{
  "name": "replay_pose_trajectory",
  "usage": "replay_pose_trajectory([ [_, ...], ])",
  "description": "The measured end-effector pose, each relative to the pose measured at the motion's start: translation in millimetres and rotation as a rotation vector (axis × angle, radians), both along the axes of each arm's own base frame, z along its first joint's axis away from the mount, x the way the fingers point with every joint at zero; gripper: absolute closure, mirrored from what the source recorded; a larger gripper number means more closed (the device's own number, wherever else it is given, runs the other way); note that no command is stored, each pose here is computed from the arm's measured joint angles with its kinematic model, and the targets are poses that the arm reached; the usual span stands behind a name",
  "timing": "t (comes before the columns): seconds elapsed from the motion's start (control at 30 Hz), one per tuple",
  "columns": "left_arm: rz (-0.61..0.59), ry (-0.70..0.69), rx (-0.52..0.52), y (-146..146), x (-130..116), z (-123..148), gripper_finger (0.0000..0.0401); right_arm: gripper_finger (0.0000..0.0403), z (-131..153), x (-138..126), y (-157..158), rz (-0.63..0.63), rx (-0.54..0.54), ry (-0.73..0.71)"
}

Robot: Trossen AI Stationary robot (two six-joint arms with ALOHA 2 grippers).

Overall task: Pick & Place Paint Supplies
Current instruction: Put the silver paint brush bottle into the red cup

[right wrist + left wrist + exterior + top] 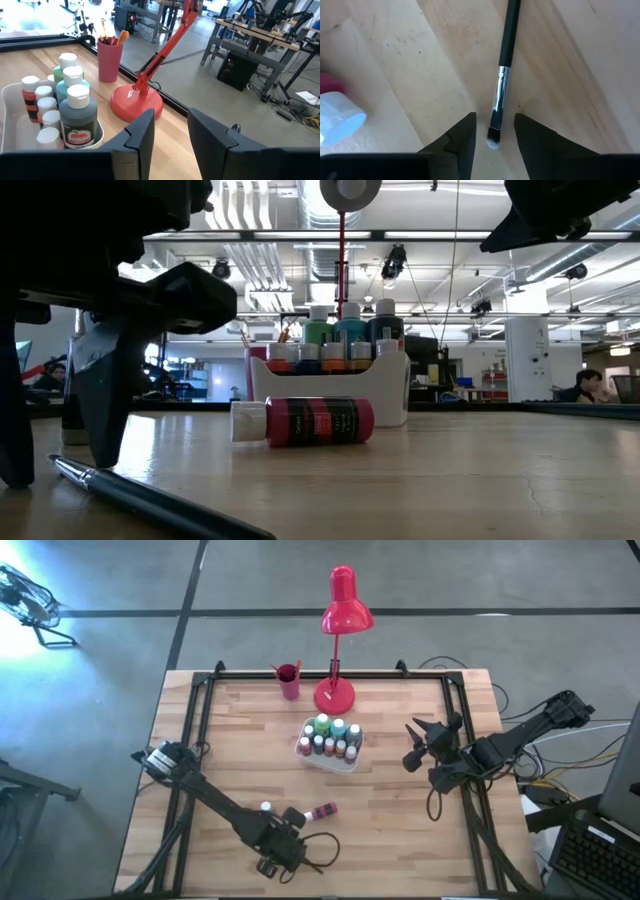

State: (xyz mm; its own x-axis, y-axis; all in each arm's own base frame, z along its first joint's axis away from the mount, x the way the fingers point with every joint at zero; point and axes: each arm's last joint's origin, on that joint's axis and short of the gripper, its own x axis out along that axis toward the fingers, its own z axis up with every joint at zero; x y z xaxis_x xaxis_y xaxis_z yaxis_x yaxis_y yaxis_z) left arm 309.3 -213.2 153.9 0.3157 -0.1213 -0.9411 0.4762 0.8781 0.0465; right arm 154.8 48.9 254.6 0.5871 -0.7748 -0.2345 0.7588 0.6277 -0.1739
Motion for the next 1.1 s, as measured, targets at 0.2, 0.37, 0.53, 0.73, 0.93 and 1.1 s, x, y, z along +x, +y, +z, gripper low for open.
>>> replay_pose_trajectory([
  [0.2, 0.019, 0.032, -0.031, 7, 0, -6, 0.0292, 0.0272, 0, 0, 0, 0.0, 0.0, -0.001],
  [0.37, 0.026, 0.045, -0.027, 11, 1, -7, 0.0334, 0.0261, 0, 0, 0, 0.0, 0.0, 0.0],
  [0.53, 0.01, 0.064, -0.011, 13, 0, -9, 0.039, 0.0254, 0, 0, 0, 0.001, -0.002, 0.002],
  [0.73, 0.006, 0.076, -0.022, 16, -6, 1, 0.0395, 0.0268, 0, 0, 0, 0.001, -0.002, 0.002],
  [0.93, 0.016, 0.056, -0.005, 21, -14, 39, 0.0398, 0.0289, 1, 1, 0, 0.001, 0.009, -0.015],
  [1.1, -0.031, -0.02, 0.162, 26, -18, 69, 0.0399, 0.03, 2, 5, 3, 0.052, 0.092, -0.038],
])
